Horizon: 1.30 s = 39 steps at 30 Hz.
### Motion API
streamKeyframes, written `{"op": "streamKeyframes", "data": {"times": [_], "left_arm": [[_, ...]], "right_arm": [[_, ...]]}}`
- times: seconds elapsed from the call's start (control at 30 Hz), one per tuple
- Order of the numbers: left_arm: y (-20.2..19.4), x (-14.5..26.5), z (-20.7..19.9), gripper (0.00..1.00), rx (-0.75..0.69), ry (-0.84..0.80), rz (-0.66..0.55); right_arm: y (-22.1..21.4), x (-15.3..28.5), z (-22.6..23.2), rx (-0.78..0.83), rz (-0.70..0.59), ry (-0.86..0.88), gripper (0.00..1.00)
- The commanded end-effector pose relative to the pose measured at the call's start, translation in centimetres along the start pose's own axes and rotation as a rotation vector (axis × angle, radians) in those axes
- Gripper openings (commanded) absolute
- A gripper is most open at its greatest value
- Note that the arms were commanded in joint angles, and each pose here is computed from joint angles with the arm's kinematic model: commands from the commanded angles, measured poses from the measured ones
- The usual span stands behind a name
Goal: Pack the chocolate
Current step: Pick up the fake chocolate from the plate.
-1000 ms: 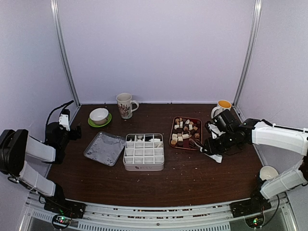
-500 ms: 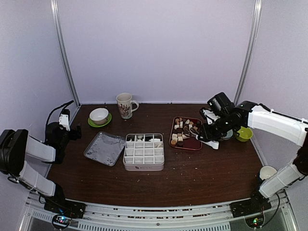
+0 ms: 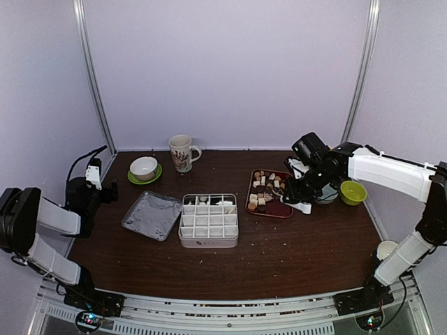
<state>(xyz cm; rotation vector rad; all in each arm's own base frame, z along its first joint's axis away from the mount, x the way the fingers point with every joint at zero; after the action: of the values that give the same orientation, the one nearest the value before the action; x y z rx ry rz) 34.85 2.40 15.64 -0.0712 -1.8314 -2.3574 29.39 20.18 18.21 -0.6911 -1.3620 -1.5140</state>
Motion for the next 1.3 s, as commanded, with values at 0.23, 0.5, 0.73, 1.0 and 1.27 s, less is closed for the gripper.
{"op": "streamKeyframes", "data": {"times": [0.23,0.5,0.73,1.0,1.27], "left_arm": [[1.1,-0.3,0.4,0.98,0.000,0.006,-0.039],[1.1,-0.3,0.4,0.98,0.000,0.007,-0.040],[1.1,-0.3,0.4,0.98,0.000,0.007,-0.041],[1.3,0.2,-0.5,0.98,-0.029,-0.052,-0.083],[1.3,0.4,-0.6,0.98,-0.029,-0.058,-0.093]], "right_arm": [[1.1,-0.3,0.8,-0.068,-0.040,0.002,0.37],[1.2,-0.3,1.3,-0.078,-0.038,0.001,0.37],[1.2,-0.2,1.7,-0.071,-0.031,0.000,0.37],[0.7,0.0,1.9,-0.064,-0.017,-0.001,0.37],[0.4,-0.1,2.1,-0.061,-0.016,-0.002,0.36]]}}
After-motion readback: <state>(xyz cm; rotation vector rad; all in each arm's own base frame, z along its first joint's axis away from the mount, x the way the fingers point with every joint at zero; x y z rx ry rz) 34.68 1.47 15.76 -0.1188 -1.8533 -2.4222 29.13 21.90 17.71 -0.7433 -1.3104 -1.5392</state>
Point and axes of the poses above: each gripper's point midway between its finger pads, its own x axis back along the fingers, its own z axis along the line the jaws close on, y = z × x, the point moved 4 cm from there along x, back along the fingers, and after that the axes turned 5 degrees about -x, right-handed, at the moved point
